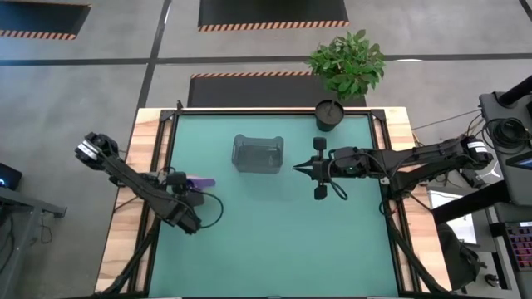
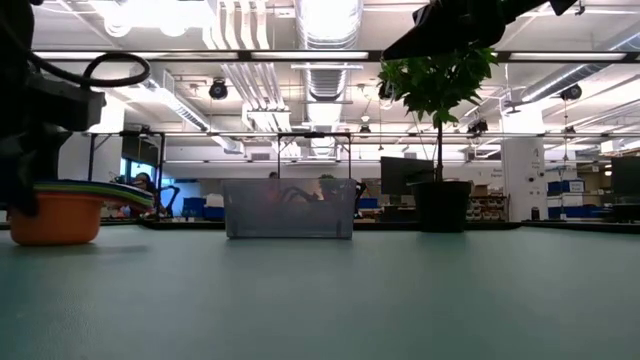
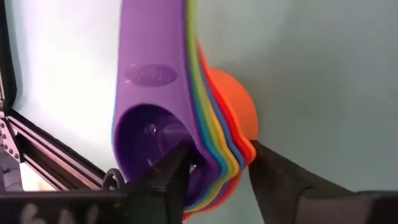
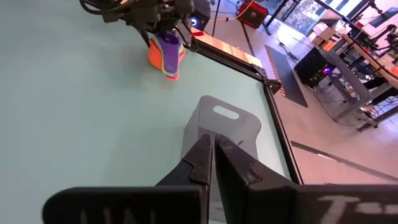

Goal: Nest measuring cups in basket
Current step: Put all the measuring cups into the black bin

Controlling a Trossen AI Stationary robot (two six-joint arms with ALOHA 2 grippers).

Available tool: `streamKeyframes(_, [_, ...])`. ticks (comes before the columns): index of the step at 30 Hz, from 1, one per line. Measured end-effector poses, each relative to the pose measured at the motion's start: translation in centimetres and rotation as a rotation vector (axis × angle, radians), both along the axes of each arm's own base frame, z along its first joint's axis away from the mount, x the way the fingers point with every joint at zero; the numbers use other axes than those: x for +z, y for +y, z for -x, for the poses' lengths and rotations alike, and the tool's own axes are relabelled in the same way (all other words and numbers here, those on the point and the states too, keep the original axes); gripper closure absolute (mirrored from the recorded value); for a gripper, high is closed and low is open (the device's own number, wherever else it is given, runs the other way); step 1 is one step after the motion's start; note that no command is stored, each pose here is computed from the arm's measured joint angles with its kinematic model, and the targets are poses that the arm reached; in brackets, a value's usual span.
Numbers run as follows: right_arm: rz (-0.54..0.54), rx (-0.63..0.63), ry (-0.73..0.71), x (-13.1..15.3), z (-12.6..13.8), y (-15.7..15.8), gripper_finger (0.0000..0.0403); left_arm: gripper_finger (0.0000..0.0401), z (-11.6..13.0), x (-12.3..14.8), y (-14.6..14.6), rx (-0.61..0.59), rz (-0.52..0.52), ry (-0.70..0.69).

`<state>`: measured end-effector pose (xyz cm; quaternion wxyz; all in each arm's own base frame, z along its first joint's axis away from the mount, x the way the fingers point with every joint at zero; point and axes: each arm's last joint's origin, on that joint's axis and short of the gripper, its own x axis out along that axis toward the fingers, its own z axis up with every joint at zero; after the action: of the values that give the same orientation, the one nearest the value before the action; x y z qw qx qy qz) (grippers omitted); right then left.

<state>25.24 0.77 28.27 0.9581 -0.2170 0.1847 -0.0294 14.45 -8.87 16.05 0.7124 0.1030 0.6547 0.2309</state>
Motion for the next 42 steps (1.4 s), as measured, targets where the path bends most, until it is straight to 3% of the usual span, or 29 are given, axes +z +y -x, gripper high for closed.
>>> streamKeyframes(9, [-0.002,0.0,0.0,0.0,0.0,0.0,0.0394,0.0313,-0.8,1.2,-0.6,0.01,0.051,-0.018])
streamKeyframes(24, [0.0,0.0,0.011,-0.1,0.0,0.0,0.0394,0.032,-2.4,3.8,-1.5,-0.022,0.034,-0.139])
streamKeyframes(32, [0.008,0.003,0.025,-0.2,0.1,0.0,0.0394,0.032,-6.3,9.6,-1.3,-0.199,-0.084,-0.297])
streamKeyframes(42, [0.009,0.004,0.042,-0.4,0.1,0.0,0.0394,0.032,-12.5,13.4,5.2,-0.441,-0.18,-0.353])
